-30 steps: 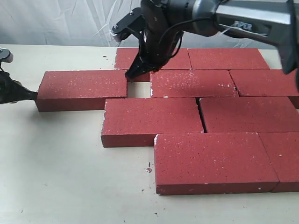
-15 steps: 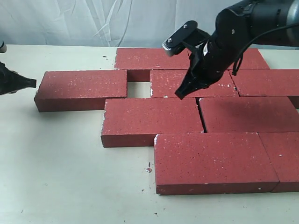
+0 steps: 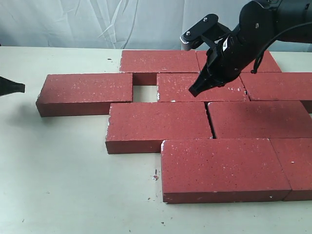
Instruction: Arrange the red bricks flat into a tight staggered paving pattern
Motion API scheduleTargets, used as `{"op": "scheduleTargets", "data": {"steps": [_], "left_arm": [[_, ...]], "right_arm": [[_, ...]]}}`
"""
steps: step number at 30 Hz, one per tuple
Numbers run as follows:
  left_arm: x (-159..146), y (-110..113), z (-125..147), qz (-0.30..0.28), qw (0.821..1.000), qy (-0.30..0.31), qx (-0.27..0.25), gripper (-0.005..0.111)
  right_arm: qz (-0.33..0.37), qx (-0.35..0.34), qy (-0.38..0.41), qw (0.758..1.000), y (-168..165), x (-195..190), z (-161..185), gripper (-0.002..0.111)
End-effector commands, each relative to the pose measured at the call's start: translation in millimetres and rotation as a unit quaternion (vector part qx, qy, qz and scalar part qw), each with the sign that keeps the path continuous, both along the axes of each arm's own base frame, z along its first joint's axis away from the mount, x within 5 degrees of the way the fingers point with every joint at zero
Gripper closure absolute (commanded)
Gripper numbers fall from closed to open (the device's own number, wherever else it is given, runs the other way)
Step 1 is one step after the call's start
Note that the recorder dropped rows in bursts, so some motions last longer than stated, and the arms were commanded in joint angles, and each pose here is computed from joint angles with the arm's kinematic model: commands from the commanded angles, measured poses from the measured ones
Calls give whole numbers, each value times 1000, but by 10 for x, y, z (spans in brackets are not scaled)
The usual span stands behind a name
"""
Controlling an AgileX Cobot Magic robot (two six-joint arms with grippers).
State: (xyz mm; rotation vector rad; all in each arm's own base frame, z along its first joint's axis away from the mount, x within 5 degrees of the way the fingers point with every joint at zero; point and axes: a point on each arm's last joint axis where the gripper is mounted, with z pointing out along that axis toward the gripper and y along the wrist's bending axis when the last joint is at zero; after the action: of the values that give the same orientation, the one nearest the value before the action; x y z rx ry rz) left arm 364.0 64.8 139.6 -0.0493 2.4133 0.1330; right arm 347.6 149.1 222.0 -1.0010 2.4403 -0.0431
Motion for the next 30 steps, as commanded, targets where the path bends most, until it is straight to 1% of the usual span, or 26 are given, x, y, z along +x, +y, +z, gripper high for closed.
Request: {"op": "scheduleTargets", "data": {"steps": [1,2,3,4,5,6,7,8,9,10,11,12,13,14,15,16,17,18,19,20,22,25,29,30], "left_arm": [[-168,-121,439,-34,998,-57,-17,107],[-216,-159,524,-48,996,-69,-23,107],[-242,-225,627,-88,992,-83,-27,107],[-273,-316,742,-127,985,-101,-51,107],[-322,-435,873,-176,973,-122,-86,107],[-400,-573,969,-253,951,-131,-117,107],[-501,-705,1035,-346,921,-127,-129,107],[-629,-804,1047,-425,888,-104,-141,107],[-715,-846,1024,-468,867,-76,-151,107],[-798,-849,973,-490,857,-28,-154,107],[-854,-812,904,-489,860,26,-145,107],[-873,-761,851,-478,868,61,-125,107],[-864,-672,788,-447,885,95,-88,107],[-807,-574,758,-386,915,103,-60,107],[-742,-489,753,-324,940,95,-41,107],[-641,-368,770,-239,969,63,-20,107],[-554,-271,812,-165,986,18,-5,107],[-482,-188,856,-105,994,-28,9,107],[-432,-127,902,-53,996,-67,6,107],[-408,-101,905,-27,996,-81,0,107],[-392,-110,837,-33,997,-68,-3,107],[-341,-96,664,-32,998,-45,-6,107],[-184,-77,411,-36,999,-8,-17,107],[-145,-83,346,-38,999,5,-28,107]], "right_arm": [[1,0,-6,1000,-17,17,-4,109],[2,3,-12,1000,-13,24,2,109],[1,5,-15,1000,-9,29,5,109],[1,7,-16,1000,-6,32,7,109],[0,9,-16,1000,-4,31,7,109],[0,9,-16,1000,-4,31,7,109],[0,9,-16,1000,-4,31,7,109],[0,9,-16,1000,-4,31,7,109],[0,9,-16,1000,-4,31,7,109],[0,9,-16,1000,-4,31,7,109],[0,9,-16,1000,-4,31,7,109],[0,9,-17,1000,-4,33,8,109],[0,10,-17,1000,-3,34,9,109],[0,10,-17,1000,-3,34,9,109],[0,10,-17,1000,-3,34,9,109],[0,11,-17,1000,-2,34,9,109],[-1,12,-17,1000,-1,33,9,109],[-1,13,-17,1000,1,34,10,109],[-2,15,-19,1000,4,37,12,109],[-3,19,-21,1000,8,40,15,109],[-3,22,-25,999,13,46,19,109],[-5,30,-31,999,24,57,29,109],[-6,29,-32,999,16,61,29,109],[-6,30,-32,999,17,61,29,109]]}}
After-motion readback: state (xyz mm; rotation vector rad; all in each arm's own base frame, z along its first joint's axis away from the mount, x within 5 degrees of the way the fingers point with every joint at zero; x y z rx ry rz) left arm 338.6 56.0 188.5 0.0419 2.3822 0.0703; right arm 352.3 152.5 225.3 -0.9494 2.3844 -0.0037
